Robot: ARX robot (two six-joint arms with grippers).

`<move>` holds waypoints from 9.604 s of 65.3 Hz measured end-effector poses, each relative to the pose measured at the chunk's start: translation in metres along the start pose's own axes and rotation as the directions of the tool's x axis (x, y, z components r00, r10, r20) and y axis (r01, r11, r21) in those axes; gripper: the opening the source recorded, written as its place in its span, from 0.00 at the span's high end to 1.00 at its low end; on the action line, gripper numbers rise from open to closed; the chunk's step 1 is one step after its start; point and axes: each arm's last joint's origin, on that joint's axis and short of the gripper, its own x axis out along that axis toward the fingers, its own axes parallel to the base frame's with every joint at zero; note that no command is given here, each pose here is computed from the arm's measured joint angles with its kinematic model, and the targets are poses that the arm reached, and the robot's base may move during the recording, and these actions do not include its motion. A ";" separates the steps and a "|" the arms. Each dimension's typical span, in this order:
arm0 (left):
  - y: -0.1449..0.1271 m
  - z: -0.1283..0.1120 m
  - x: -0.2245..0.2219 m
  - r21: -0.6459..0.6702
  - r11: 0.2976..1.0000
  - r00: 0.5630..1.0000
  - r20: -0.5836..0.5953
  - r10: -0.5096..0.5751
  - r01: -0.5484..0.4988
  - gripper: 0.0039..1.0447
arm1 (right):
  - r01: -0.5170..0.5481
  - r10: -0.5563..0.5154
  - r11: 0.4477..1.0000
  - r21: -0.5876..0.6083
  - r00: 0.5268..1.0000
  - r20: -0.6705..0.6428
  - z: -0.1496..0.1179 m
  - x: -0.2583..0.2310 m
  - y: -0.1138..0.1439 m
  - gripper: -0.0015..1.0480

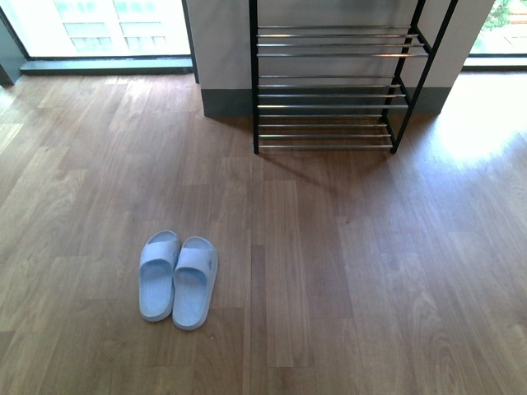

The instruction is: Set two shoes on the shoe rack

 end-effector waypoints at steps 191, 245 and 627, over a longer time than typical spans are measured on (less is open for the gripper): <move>0.000 0.000 0.000 0.001 1.000 1.000 0.000 0.001 -0.001 0.09 | -0.288 -0.002 0.928 -0.237 0.633 -0.774 -0.311 0.314 0.216 0.09; 0.000 0.000 0.000 0.001 1.000 1.000 0.000 0.001 -0.001 0.09 | -0.254 0.084 0.963 -0.085 0.588 -0.805 -0.334 0.327 0.203 0.98; -0.017 -0.312 0.307 -0.252 0.953 0.475 -0.826 -0.303 0.170 0.09 | 0.011 0.044 0.992 0.122 0.897 -0.440 -0.046 0.197 0.048 0.98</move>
